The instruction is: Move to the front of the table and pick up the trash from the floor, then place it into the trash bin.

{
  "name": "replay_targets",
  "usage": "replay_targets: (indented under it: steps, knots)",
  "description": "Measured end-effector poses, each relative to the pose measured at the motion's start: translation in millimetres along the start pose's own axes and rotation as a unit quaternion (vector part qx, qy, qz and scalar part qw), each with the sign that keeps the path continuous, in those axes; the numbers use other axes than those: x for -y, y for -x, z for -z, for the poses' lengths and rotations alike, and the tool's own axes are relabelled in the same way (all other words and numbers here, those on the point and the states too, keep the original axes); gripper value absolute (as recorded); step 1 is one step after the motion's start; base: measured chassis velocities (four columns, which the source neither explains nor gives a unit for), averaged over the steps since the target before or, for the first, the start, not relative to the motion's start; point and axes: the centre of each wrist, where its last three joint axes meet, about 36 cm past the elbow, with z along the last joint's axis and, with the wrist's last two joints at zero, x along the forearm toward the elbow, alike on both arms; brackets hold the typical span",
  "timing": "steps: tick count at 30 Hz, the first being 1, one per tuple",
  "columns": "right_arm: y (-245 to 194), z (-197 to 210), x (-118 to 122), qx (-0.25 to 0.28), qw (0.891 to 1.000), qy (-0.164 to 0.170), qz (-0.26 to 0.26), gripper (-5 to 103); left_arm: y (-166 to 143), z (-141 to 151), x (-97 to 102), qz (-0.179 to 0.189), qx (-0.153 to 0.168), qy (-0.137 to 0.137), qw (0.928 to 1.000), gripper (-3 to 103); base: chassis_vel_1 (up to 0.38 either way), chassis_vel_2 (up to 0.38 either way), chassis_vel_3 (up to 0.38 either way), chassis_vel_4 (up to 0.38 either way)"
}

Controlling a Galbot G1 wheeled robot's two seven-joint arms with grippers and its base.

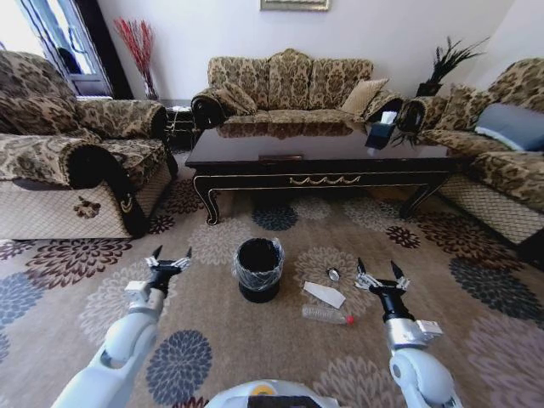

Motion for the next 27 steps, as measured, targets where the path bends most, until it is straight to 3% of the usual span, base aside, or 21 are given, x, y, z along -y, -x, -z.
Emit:
replay_targets:
  steps: [6,11,14,19,22,24,27]
  knots:
    - [0.0,-4.0,-1.4,-0.008,1.000,-0.001,0.006,100,26.4,30.6,19.6,-0.020,-0.041,-0.047,0.9978,100,0.000,0.000,0.000,0.000]
    - [0.0,-2.9,-2.3,-0.006,1.000,0.000,0.003,100,58.5,50.7,34.5,-0.039,-0.098,-0.060,0.9925,100,0.000,0.000,0.000,0.000]
    - [-0.4,-3.2,-4.2,-0.007,1.000,0.000,0.001,100,77.2,61.2,51.8,-0.048,-0.163,-0.061,0.9835,100,0.000,0.000,0.000,0.000]
    - [-0.7,-3.3,-3.6,-0.007,1.000,-0.001,-0.002,100,90.0,71.4,65.1,-0.052,-0.205,-0.067,0.9751,100,0.000,0.000,0.000,0.000]
    - [-0.5,-2.5,-0.6,-0.007,1.000,-0.003,-0.006,100,114.1,88.2,84.8,-0.061,-0.247,-0.078,0.9640,100,0.000,0.000,0.000,0.000]
    - [-0.4,-2.3,-0.1,-0.007,1.000,-0.003,-0.007,100,119.3,91.0,88.6,-0.062,-0.259,-0.079,0.9606,100,0.000,0.000,0.000,0.000]
    - [-0.2,-1.5,1.9,-0.006,1.000,-0.005,-0.011,100,137.6,95.8,99.2,-0.058,-0.299,-0.080,0.9491,100,0.000,0.000,0.000,0.000]
